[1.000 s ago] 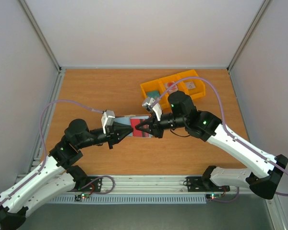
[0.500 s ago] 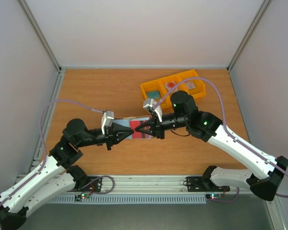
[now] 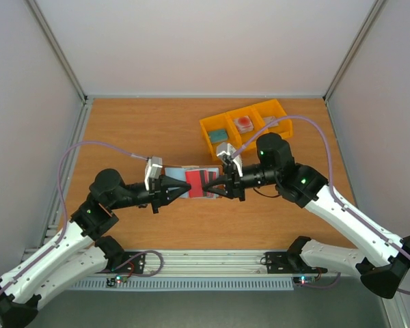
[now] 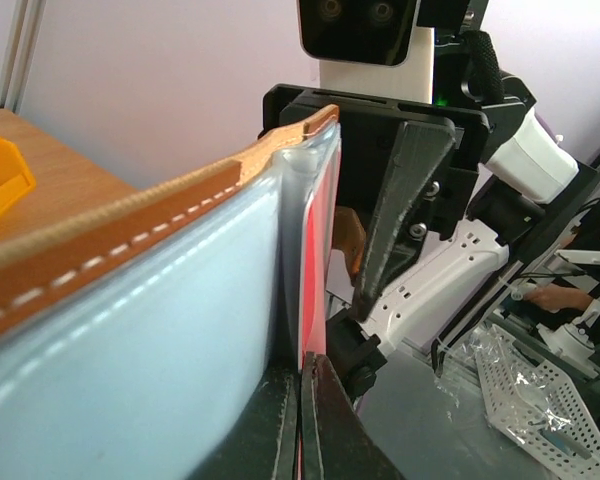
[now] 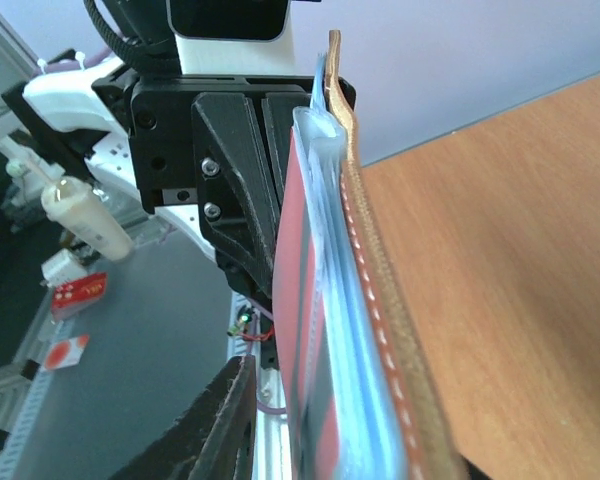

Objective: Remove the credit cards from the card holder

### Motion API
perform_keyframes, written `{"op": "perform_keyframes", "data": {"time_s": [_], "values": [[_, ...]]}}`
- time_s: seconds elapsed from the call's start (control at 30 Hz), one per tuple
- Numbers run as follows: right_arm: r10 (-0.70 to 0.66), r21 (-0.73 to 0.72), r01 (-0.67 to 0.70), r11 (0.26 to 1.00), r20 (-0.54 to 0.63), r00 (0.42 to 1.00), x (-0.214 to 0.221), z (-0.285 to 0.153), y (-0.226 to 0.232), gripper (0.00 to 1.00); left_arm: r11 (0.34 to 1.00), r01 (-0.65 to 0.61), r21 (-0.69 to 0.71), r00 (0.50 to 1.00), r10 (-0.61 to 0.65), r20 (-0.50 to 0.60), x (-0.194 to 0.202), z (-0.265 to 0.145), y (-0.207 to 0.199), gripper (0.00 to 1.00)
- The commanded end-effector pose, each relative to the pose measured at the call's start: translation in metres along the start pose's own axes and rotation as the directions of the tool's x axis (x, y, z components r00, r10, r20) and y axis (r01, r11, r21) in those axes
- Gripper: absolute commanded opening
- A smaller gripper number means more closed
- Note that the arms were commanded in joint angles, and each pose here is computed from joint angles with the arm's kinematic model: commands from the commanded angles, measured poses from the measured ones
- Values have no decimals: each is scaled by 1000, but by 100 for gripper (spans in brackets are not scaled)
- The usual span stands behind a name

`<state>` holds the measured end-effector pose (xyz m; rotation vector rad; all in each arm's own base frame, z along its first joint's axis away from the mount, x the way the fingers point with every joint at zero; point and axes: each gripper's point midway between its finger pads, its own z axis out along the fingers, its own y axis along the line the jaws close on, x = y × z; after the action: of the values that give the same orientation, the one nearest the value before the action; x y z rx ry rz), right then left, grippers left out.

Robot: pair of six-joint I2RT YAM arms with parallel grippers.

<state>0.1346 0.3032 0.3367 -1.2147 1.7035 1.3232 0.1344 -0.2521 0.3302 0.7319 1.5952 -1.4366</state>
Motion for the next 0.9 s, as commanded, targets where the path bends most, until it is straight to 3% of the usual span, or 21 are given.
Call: {"op": "perform_keyframes", "data": {"time_s": [0.0,0.13,0.33,0.67,0.77,0.87], "values": [[4,-18,-4,1000,11,1000,0,-11,3,21,998,-64,14,997,64,38,-13,-3,-7,0],[19,-29,-19,999,7,1000,2,-15,1,11,998,-68,9,998,68,18,-8,-4,-6,0],[38,5,-38,999,-5,999,8,-23,-6,8,997,-79,11,997,79,3,-7,-7,-8,0],[48,6,-48,999,-20,999,10,-24,-5,14,998,-55,2,998,55,-19,-2,-7,-5,0],[38,2,-38,999,-12,999,8,-26,-3,4,999,-55,3,998,55,-21,-1,-7,-5,0],[32,49,-32,998,-13,999,10,-30,-7,1,998,-58,-26,998,57,-33,1,-10,-1,0]]}}
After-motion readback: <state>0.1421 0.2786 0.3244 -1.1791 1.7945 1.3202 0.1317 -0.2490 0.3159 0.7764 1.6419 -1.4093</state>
